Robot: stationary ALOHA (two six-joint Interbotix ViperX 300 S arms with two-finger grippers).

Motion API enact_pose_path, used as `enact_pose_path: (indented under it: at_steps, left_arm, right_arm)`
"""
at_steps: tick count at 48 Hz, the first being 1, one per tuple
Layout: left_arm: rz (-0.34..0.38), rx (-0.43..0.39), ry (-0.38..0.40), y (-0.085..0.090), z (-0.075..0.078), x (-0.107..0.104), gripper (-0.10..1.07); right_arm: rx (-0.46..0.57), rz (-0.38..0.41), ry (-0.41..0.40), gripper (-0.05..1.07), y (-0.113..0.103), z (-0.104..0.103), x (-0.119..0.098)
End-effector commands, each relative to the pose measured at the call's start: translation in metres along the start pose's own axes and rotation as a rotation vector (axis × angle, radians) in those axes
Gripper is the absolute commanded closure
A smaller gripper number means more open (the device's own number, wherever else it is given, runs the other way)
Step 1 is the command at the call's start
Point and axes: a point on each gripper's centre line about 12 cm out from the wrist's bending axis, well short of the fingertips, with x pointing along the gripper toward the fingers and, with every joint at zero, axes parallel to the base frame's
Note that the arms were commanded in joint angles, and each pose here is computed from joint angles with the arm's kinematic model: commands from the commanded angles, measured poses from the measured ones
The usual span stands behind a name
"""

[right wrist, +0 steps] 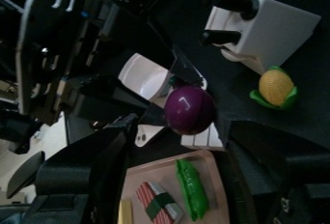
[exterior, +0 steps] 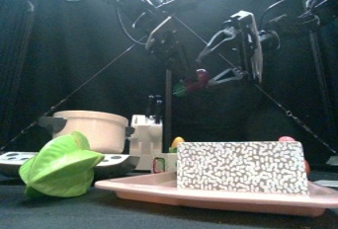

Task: Hand over eggplant

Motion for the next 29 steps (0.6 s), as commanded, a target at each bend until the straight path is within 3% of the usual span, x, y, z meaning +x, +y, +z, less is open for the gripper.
enact_pose_path:
  at_steps: [1, 14, 29]
  left_arm:
    - [0.015, -0.008, -0.053, 0.007, 0.02, -0.003, 0.2]
    - [0.012, -0.006, -0.044, 0.005, 0.021, 0.007, 0.2]
    - [0.018, 0.005, -0.061, 0.006, 0.025, -0.001, 0.2]
  right_arm:
    - [-0.003, 0.027, -0.031, 0.07, 0.01, 0.012, 0.002]
    - [0.002, 0.014, -0.03, 0.08, 0.006, 0.013, 0.005]
    - [0.013, -0.016, -0.037, 0.09, -0.004, 0.016, 0.005]
